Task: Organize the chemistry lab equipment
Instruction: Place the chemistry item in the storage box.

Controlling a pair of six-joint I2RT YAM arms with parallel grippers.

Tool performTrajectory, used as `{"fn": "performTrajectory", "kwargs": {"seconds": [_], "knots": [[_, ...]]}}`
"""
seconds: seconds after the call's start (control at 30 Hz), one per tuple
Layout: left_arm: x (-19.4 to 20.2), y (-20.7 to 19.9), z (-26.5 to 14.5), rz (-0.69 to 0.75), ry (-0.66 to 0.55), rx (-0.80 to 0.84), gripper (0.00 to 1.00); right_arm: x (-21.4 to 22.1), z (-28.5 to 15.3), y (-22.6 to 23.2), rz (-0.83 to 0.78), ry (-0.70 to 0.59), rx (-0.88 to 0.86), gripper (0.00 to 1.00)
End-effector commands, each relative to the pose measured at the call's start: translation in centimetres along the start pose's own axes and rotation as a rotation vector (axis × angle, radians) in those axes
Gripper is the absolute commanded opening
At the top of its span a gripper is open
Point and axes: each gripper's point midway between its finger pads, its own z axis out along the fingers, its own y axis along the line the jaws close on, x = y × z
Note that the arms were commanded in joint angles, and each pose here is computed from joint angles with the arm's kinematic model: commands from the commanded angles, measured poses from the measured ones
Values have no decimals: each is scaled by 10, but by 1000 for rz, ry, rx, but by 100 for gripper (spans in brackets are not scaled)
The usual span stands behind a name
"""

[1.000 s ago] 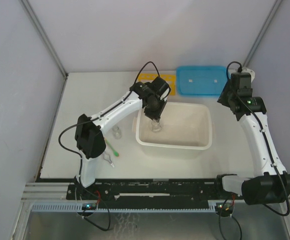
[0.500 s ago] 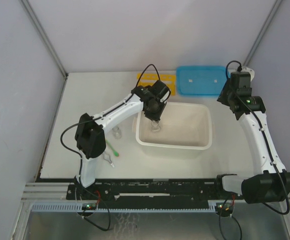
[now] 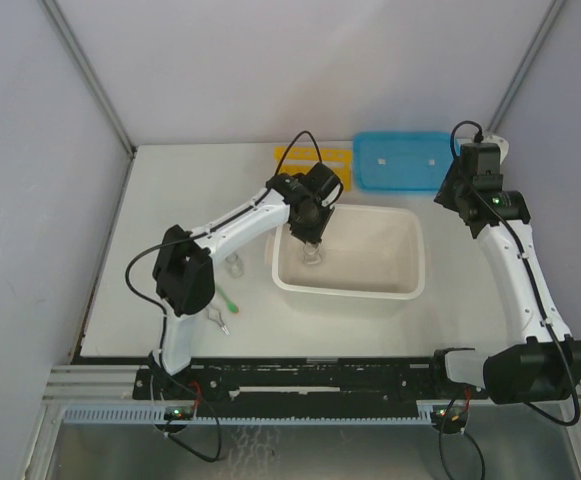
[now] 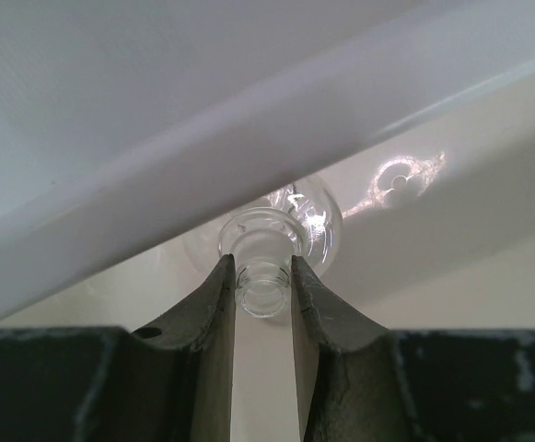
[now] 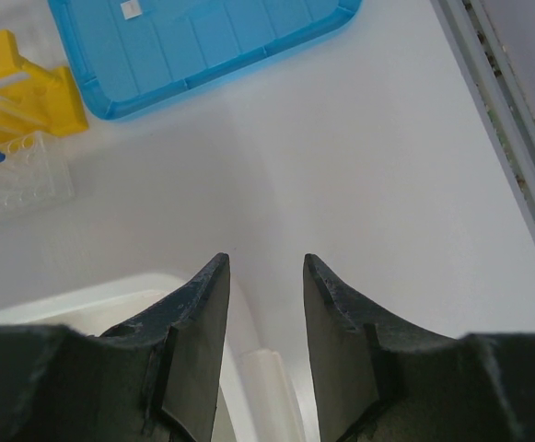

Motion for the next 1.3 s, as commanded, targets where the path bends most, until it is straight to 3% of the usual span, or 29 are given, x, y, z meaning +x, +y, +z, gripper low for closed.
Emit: {"fn": "performTrajectory", "kwargs": {"seconds": [0.0,0.2,0.4,0.8,1.07,1.27], "knots": [[-3,1,3,19,-18,-2,0,-9,2,1,10,-32,2,38],[0,3,7,20,-6,-8,0,-7,5,3,8,-22,-1,38],[2,4,10,20,1,-14,18,-5,8,3,7,-13,1,38],[4,8,13,15,11,-22,39,-5,7,3,7,-14,0,38],[4,7,10,17,10,-18,41,-5,8,3,9,-12,0,38],[-16,6,-24,17,-78,-7,42,-4,9,5,9,-8,-10,37]]}}
